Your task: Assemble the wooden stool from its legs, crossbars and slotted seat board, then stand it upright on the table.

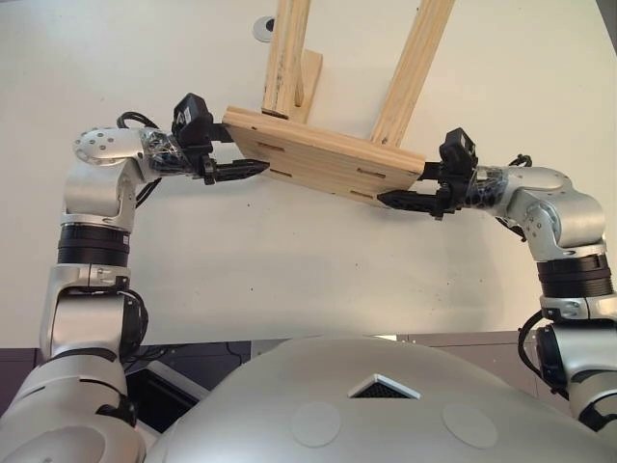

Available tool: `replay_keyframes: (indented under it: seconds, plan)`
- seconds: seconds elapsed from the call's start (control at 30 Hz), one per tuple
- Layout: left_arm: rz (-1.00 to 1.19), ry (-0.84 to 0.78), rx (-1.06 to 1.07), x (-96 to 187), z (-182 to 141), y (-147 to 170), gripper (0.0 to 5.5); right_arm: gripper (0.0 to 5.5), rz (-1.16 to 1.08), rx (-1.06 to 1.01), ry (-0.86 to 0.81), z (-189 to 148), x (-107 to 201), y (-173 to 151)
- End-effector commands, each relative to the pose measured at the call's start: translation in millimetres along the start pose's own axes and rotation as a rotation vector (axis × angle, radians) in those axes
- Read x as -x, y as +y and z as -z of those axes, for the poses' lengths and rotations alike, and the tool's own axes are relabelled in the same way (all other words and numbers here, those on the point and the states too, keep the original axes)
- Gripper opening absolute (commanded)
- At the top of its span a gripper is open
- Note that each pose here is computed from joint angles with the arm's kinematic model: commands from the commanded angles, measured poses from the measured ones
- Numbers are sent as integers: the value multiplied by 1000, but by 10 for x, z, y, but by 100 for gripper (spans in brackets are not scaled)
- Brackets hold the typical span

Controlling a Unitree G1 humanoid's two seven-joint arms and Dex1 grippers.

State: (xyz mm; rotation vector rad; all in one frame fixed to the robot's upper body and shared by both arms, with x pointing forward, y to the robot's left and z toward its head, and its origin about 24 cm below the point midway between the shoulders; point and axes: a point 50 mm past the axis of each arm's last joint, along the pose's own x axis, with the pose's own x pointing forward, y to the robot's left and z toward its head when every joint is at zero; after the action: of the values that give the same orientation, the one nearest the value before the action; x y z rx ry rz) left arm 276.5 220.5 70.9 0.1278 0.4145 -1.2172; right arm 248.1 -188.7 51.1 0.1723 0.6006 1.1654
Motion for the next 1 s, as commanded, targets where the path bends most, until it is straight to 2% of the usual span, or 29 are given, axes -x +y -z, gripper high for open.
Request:
replay_keyframes:
  seconds: [0.03, 0.1, 0.13, 0.3, 0.47, 0.6, 0.73, 0.9, 1.0]
  plan:
    - [70, 39, 60, 19, 67, -100, 254, 301, -42, -46, 32, -29, -12, 8]
    - [99, 7, 119, 10, 8, -132, 218, 266, -91, -79, 81, -16, 13, 43]
    - [108, 0, 148, 17, -33, -155, 211, 265, -124, -117, 84, -56, 28, 69]
    - [161, -128, 405, 100, -341, -297, 203, 261, -253, -289, 94, -303, 131, 277]
    - [163, -253, 702, 208, -675, -300, 203, 231, -465, -419, -6, -781, 227, 514]
    - [102, -299, 821, 287, -906, -127, 203, 188, -567, -459, -113, -1163, 290, 477]
    - [-87, -401, 953, 342, -1218, 262, 188, 179, -572, -536, -240, -1464, 281, 319]
    - [-220, -484, 1045, 302, -1447, 519, 158, 176, -479, -704, -334, -1480, 171, 78]
    - [-278, -514, 1007, 206, -1503, 610, 150, 176, -408, -723, -369, -1420, 89, -1]
